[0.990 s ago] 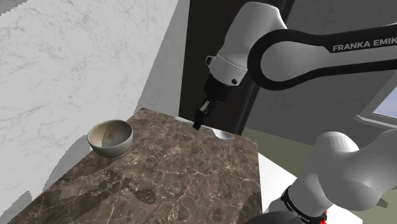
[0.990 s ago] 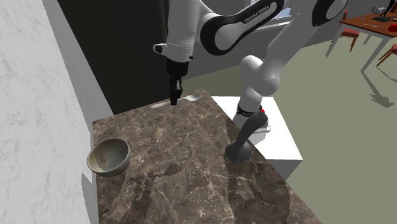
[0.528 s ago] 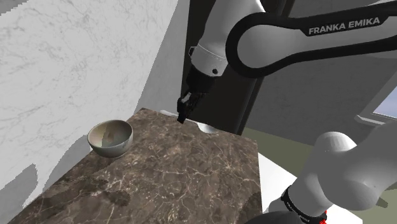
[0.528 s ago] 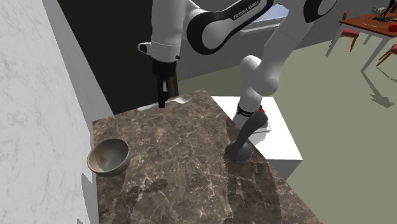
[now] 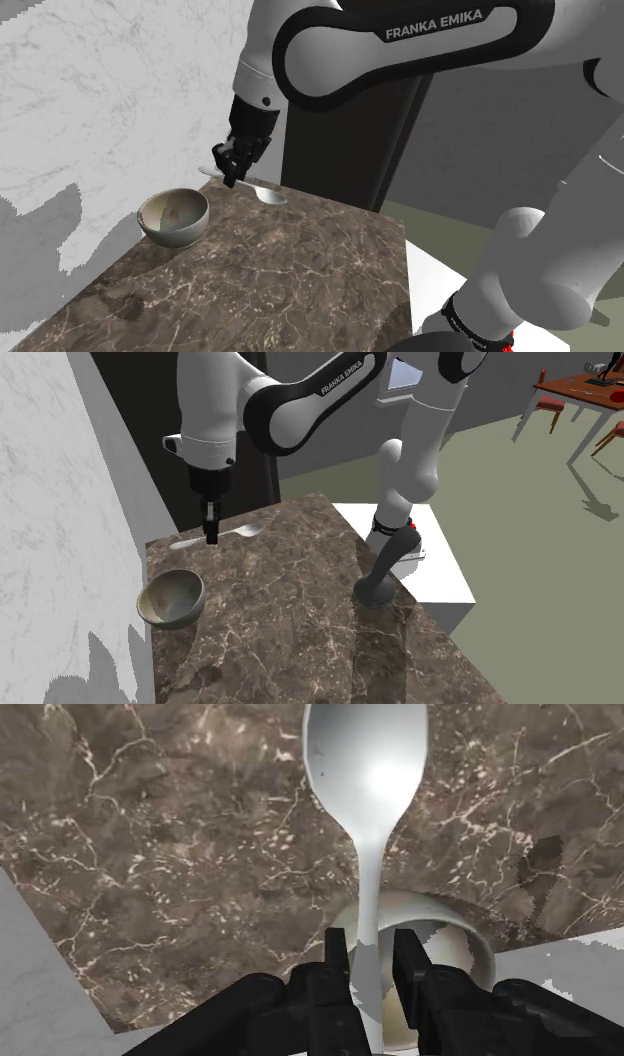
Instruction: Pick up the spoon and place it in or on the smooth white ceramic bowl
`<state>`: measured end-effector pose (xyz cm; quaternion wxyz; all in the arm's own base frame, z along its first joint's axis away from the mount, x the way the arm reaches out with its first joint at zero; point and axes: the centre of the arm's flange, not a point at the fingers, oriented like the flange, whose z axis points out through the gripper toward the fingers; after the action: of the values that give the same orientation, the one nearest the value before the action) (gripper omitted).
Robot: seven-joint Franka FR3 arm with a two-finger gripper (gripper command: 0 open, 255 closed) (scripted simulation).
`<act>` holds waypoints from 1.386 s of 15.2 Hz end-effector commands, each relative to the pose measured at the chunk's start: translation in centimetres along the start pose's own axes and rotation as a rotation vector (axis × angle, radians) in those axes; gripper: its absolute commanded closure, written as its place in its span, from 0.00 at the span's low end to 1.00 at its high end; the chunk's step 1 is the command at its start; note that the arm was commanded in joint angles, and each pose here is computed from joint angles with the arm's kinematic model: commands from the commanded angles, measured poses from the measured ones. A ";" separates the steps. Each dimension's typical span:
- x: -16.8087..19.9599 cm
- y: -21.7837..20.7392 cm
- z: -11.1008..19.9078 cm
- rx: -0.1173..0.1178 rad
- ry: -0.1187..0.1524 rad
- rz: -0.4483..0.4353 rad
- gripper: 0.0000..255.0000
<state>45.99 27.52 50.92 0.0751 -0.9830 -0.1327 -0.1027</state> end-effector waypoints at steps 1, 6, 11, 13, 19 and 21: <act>2.4 -1.2 0.3 0.000 0.000 0.001 1.00; 8.1 -4.2 1.7 0.000 0.000 0.001 1.00; 12.4 -6.3 3.2 0.000 0.000 0.001 1.00; 12.1 -6.2 4.2 0.000 0.000 0.001 1.00; 11.4 -5.8 7.3 0.000 0.000 0.001 1.00; 11.2 -5.7 8.3 0.000 0.000 0.001 1.00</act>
<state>56.49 37.16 46.75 0.0757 -0.9829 -0.1324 -0.1036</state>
